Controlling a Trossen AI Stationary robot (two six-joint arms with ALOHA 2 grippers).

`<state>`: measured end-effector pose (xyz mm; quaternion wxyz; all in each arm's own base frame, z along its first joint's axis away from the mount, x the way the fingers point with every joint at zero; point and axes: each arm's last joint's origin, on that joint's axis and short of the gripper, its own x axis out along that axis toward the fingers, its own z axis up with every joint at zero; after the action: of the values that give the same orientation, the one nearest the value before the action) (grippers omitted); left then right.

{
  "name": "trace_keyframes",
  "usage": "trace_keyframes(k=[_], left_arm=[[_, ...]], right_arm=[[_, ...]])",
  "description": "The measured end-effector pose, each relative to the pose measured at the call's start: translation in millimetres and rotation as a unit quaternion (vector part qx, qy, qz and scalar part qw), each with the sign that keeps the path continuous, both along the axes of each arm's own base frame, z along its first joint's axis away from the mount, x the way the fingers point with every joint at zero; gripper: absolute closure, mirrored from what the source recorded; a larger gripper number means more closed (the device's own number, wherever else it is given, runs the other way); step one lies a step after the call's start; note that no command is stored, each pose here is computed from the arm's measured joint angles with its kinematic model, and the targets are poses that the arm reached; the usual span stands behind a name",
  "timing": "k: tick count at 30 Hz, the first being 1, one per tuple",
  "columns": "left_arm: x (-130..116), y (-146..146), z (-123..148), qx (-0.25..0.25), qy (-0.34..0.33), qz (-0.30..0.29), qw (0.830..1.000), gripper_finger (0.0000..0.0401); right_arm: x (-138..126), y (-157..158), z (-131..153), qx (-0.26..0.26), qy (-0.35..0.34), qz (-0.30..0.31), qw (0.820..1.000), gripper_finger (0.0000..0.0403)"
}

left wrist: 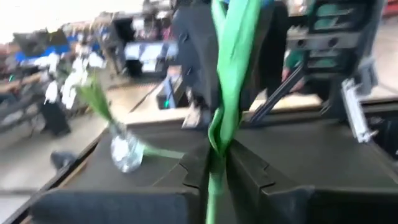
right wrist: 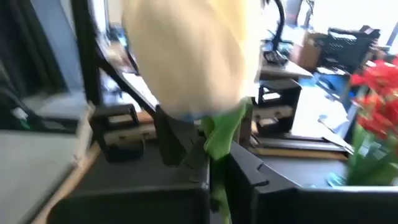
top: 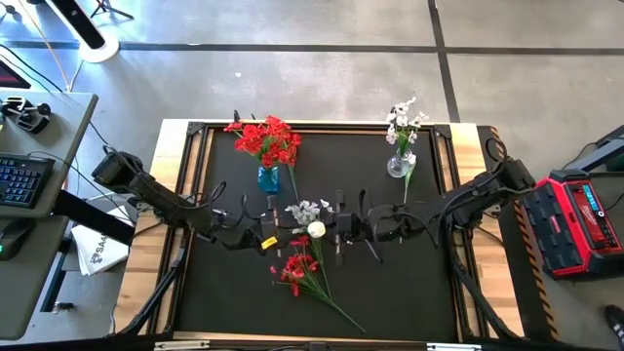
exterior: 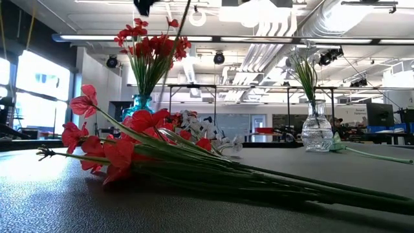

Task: Sort flowers into vase by color
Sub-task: Put the left white flower into the transparent vase

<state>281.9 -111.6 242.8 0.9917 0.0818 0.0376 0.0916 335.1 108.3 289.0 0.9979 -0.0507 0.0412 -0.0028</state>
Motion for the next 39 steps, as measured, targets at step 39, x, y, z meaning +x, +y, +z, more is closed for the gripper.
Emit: trace_keyframes(k=[39], left_arm=[[-42, 9, -24, -0.045, 0.132, 0.202, 0.969, 0.0263]], right_arm=[[-235, -125, 113, 0.057, 0.046, -0.487, 0.870, 0.0403]])
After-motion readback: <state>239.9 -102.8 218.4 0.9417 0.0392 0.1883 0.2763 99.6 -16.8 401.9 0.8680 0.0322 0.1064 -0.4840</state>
